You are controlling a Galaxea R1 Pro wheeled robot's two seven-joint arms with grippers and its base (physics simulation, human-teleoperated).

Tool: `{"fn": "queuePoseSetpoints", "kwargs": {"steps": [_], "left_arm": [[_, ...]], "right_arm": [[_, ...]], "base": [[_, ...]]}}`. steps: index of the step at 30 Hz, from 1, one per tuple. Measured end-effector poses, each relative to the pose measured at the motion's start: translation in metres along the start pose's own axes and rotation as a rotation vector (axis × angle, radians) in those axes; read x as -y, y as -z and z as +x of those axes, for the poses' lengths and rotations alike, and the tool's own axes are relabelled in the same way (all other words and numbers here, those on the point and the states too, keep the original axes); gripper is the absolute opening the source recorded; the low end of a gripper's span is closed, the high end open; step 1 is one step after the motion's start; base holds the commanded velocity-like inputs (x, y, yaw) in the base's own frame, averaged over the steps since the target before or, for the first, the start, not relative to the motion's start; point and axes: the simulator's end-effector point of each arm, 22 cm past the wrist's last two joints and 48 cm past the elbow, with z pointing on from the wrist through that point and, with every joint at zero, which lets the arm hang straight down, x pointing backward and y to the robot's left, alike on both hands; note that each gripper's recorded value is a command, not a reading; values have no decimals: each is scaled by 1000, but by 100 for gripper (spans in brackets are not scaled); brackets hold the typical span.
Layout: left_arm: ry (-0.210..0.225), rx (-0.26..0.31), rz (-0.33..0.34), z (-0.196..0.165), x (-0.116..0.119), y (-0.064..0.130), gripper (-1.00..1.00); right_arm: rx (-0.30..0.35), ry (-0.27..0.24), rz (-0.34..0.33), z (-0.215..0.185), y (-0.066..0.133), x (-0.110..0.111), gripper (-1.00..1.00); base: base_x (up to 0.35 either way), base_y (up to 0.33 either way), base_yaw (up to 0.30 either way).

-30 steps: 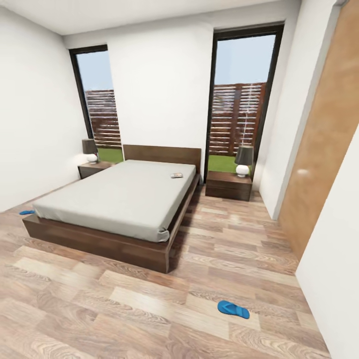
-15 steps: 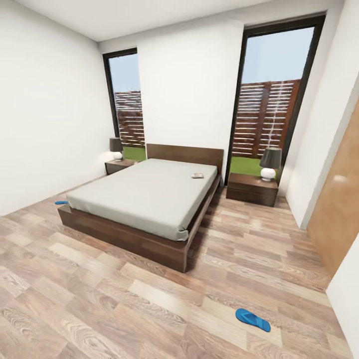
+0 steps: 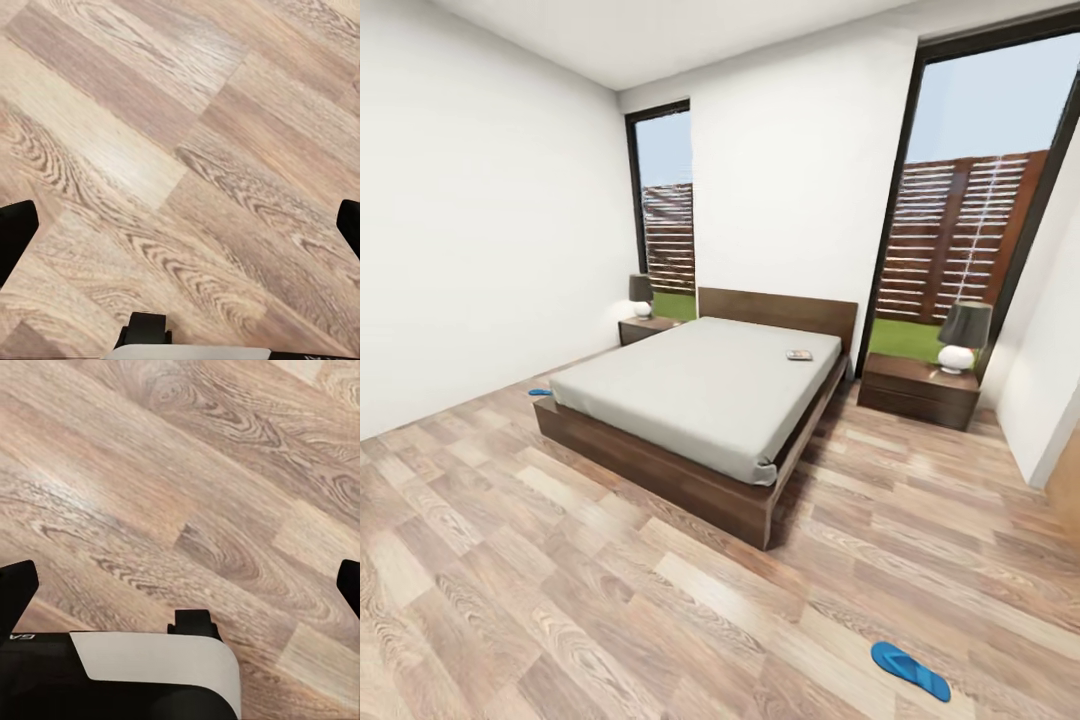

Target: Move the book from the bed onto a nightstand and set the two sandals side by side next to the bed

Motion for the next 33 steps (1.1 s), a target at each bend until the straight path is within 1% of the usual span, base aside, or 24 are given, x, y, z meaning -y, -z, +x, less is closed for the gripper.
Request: {"fn": "queuePoseSetpoints", "kwargs": {"steps": [33], "left_arm": [[0, 0, 0, 0, 0, 0, 100]], "right_arm": [[1, 0, 0, -1, 0, 0, 100]], "base": [[0, 0, 293]]}}
